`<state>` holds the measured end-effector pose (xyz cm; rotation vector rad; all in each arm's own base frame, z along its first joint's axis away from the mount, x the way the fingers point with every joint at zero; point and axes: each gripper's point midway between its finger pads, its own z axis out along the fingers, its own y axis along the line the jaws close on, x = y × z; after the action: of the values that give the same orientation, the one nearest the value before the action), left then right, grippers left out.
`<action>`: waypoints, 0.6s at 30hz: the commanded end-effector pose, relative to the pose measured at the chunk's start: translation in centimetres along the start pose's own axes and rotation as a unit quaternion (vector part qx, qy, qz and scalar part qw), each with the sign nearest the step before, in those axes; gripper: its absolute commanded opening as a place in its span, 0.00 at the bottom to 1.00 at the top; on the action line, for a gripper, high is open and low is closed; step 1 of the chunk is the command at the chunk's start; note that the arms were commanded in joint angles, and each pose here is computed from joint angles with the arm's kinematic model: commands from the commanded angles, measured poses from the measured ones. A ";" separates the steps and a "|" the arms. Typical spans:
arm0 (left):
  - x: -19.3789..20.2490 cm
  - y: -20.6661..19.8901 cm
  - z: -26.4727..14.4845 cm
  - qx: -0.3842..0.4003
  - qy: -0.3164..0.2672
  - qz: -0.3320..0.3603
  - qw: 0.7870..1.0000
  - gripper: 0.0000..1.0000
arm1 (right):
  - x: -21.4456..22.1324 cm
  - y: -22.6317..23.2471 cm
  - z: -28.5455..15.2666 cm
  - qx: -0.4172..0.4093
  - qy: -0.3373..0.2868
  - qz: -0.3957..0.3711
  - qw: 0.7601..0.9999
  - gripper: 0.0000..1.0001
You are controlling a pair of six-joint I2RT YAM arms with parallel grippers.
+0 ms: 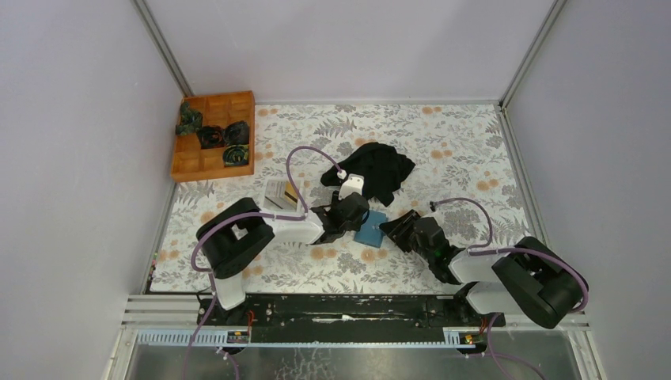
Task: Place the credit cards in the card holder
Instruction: Close the card holder at the center of the board.
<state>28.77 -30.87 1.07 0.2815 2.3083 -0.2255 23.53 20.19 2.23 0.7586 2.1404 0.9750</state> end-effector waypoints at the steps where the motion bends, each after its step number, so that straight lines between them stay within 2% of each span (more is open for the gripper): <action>1: 3.8 1.3 0.4 -0.023 0.059 0.017 0.998 0.55 | -0.6 -2.3 -0.3 0.044 -0.019 -0.023 0.999 0.49; 18: 3.6 1.0 0.3 -0.015 0.058 0.021 0.998 0.54 | -0.6 -2.9 -0.4 0.054 -0.022 -0.020 0.998 0.41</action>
<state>28.80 -30.88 1.08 0.2748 2.3084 -0.2262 23.49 19.08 1.90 0.7823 2.1315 0.9132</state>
